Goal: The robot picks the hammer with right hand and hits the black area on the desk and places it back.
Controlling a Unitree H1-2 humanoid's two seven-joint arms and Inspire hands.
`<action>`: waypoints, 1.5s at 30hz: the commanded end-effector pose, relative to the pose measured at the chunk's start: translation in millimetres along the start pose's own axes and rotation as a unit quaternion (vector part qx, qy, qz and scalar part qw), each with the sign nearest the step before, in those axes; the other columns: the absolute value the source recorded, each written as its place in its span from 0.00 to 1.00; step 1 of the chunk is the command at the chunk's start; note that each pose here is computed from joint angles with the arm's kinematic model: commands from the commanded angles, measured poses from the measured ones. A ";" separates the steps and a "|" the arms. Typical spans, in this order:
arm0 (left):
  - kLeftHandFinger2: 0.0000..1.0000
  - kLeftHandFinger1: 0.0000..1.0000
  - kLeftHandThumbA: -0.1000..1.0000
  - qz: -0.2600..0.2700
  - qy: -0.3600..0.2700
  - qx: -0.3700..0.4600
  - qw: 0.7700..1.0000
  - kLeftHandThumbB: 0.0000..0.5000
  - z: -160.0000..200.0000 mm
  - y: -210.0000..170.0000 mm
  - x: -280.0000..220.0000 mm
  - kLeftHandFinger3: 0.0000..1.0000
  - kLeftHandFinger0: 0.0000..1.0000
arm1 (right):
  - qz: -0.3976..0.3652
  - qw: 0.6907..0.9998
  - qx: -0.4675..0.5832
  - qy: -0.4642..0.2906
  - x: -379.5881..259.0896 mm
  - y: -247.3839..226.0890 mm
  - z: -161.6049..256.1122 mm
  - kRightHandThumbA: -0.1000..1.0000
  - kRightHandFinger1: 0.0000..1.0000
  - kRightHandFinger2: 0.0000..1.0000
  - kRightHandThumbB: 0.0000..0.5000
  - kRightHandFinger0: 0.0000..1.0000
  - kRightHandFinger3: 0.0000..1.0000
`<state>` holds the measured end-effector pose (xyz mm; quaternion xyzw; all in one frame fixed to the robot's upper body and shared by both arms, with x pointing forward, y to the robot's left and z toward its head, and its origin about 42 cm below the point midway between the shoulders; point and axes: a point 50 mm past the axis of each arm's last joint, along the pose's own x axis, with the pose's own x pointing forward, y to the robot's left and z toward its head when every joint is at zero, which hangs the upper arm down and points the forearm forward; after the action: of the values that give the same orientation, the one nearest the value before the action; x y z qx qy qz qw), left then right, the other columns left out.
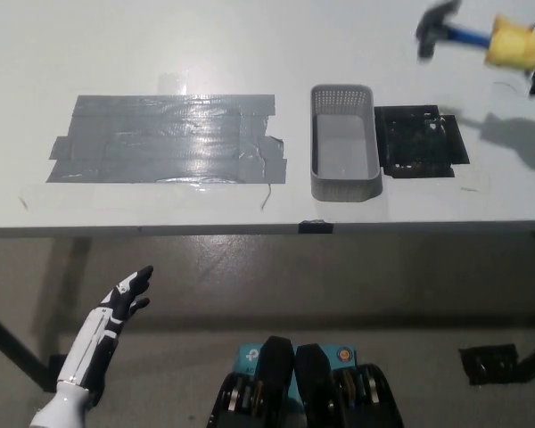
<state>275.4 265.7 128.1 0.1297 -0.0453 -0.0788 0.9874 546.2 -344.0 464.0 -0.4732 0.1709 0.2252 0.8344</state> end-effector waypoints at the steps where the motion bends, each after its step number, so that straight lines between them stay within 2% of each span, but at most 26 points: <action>1: 0.99 1.00 1.00 0.002 -0.022 0.009 1.000 0.20 9.3 7.0 5.7 0.91 0.95 | -0.084 0.991 0.063 -0.078 -79.9 -82.3 25.5 0.00 0.56 0.88 0.34 0.08 0.74; 2: 0.98 1.00 1.00 0.002 -0.023 0.011 1.000 0.19 9.7 6.6 5.0 0.90 0.95 | -0.094 0.992 0.045 -0.065 -79.8 -83.3 23.8 0.00 0.66 1.00 0.36 0.18 0.77; 3: 0.98 1.00 1.00 0.001 -0.022 0.013 1.000 0.19 8.5 6.6 4.2 0.90 0.96 | -0.099 0.993 0.024 -0.059 -77.5 -80.6 20.0 0.00 0.62 0.85 0.40 0.20 0.69; 4: 0.98 1.00 1.00 -0.001 -0.024 0.014 1.000 0.18 8.1 6.4 3.8 0.90 0.96 | -0.098 0.994 0.015 -0.046 -71.1 -73.6 17.7 0.00 0.54 0.84 0.37 0.08 0.67; 6: 0.99 1.00 1.00 -0.005 -0.025 0.010 1.000 0.17 6.6 4.2 4.0 0.89 0.97 | -0.081 0.996 0.014 -0.032 -59.6 -58.3 13.6 0.00 0.52 0.94 0.37 0.00 0.62; 8: 0.99 1.00 1.00 -0.006 -0.023 0.009 1.000 0.20 6.4 3.6 3.5 0.90 0.97 | -0.065 0.998 -0.018 -0.016 -47.0 -42.2 10.6 0.00 0.62 1.00 0.31 0.05 0.68; 9: 0.99 1.00 1.00 -0.005 -0.022 0.009 1.000 0.23 6.3 4.2 2.7 0.89 0.97 | -0.043 0.998 -0.035 -0.010 -36.1 -31.1 7.8 0.00 0.60 0.99 0.24 0.07 0.69; 10: 0.99 1.00 1.00 -0.004 -0.022 0.010 1.000 0.23 6.6 4.9 2.3 0.89 0.97 | -0.045 0.998 -0.044 -0.002 -33.0 -27.4 7.3 0.00 0.57 0.94 0.24 0.05 0.64; 12: 0.99 1.00 1.00 -0.001 -0.019 0.009 1.000 0.22 7.1 4.9 3.2 0.90 0.97 | -0.012 0.998 -0.060 0.004 -13.0 -10.7 -2.6 0.00 0.65 1.00 0.15 0.09 0.79; 14: 0.99 1.00 1.00 -0.001 -0.019 0.008 1.000 0.24 7.9 4.0 3.7 0.90 0.96 | -0.004 0.998 -0.055 0.022 -0.3 0.3 -9.6 0.00 0.61 1.00 0.20 0.05 0.83; 15: 0.99 1.00 1.00 -0.001 -0.020 0.005 1.000 0.23 7.2 3.4 4.5 0.90 0.96 | 0.003 0.996 -0.068 0.048 17.5 18.4 -17.4 0.00 0.52 0.90 0.26 0.00 0.78; 19: 0.98 1.00 1.00 0.001 -0.023 0.014 1.000 0.25 8.2 4.5 4.1 0.90 0.94 | 0.040 0.994 -0.074 0.071 49.5 54.0 -35.6 0.00 0.57 0.95 0.26 0.00 0.76; 23: 0.98 1.00 1.00 0.001 -0.024 0.014 1.000 0.24 9.8 5.3 3.9 0.90 0.94 | 0.057 0.987 -0.114 0.094 65.2 80.8 -42.0 0.00 0.47 0.87 0.33 0.00 0.83; 24: 0.98 1.00 1.00 0.001 -0.023 0.015 1.000 0.24 9.9 5.3 4.1 0.90 0.94 | 0.062 0.987 -0.116 0.096 68.0 85.4 -42.3 0.00 0.43 0.84 0.34 0.00 0.82; 27: 0.97 1.00 1.00 0.000 -0.031 0.015 0.999 0.20 11.3 5.0 5.2 0.89 0.93 | 0.067 0.984 -0.131 0.096 75.6 97.1 -47.3 0.00 0.33 0.70 0.42 0.00 0.55; 28: 0.96 1.00 1.00 -0.001 -0.031 0.015 0.999 0.20 11.7 5.1 5.4 0.89 0.93 | 0.070 0.985 -0.119 0.104 78.9 99.7 -48.7 0.00 0.30 0.67 0.41 0.00 0.51; 31: 0.95 1.00 1.00 0.000 -0.033 0.016 0.999 0.19 11.9 6.6 6.1 0.88 0.93 | 0.065 0.985 -0.123 0.101 77.6 98.0 -44.8 0.00 0.37 0.82 0.39 0.00 0.72; 33: 0.95 1.00 1.00 0.001 -0.031 0.017 0.999 0.21 12.9 7.7 5.3 0.88 0.94 | 0.060 0.984 -0.131 0.103 76.6 91.0 -40.8 0.00 0.28 0.65 0.39 0.00 0.50; 34: 0.95 1.00 1.00 0.002 -0.030 0.015 0.999 0.21 12.9 7.6 5.1 0.88 0.94 | 0.059 0.984 -0.134 0.100 74.4 86.7 -38.8 0.00 0.26 0.67 0.38 0.00 0.49; 36: 0.95 1.00 1.00 0.003 -0.029 0.015 0.999 0.22 12.1 6.9 4.4 0.88 0.94 | 0.050 0.984 -0.143 0.096 72.4 81.8 -37.9 0.00 0.40 0.83 0.34 0.00 0.61; 38: 0.95 1.00 1.00 0.002 -0.029 0.012 1.000 0.23 12.2 7.6 4.8 0.88 0.94 | 0.035 0.990 -0.102 0.086 67.1 68.5 -33.6 0.00 0.53 0.90 0.29 0.00 0.66; 40: 0.95 1.00 1.00 0.002 -0.029 0.010 1.000 0.23 12.1 7.5 5.7 0.88 0.94 | 0.021 0.994 -0.078 0.069 61.5 55.7 -29.0 0.00 0.60 0.96 0.21 0.00 0.78; 41: 0.95 1.00 1.00 0.003 -0.028 0.011 1.000 0.23 11.6 7.5 5.4 0.88 0.94 | 0.010 0.996 -0.068 0.061 57.4 48.8 -24.5 0.00 0.56 0.93 0.21 0.00 0.87; 42: 0.95 1.00 1.00 0.001 -0.026 0.013 1.000 0.24 10.7 7.7 4.9 0.88 0.94 | -0.009 0.996 -0.071 0.053 53.0 41.5 -18.3 0.00 0.59 0.97 0.22 0.02 0.99; 44: 0.96 1.00 1.00 0.000 -0.026 0.015 1.000 0.23 10.1 7.0 3.8 0.89 0.94 | -0.014 0.997 -0.059 0.049 52.2 38.7 -16.6 0.00 0.58 1.00 0.22 0.02 0.99; 45: 0.96 1.00 1.00 -0.001 -0.027 0.014 1.000 0.21 10.0 6.5 3.6 0.89 0.95 | -0.027 0.998 -0.052 0.035 51.1 35.9 -10.2 0.00 0.67 1.00 0.26 0.12 1.00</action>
<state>275.9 265.7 128.9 0.1311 -0.0472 -0.0791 0.9871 557.1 -332.5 328.5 -0.5295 0.2714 0.2475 0.7647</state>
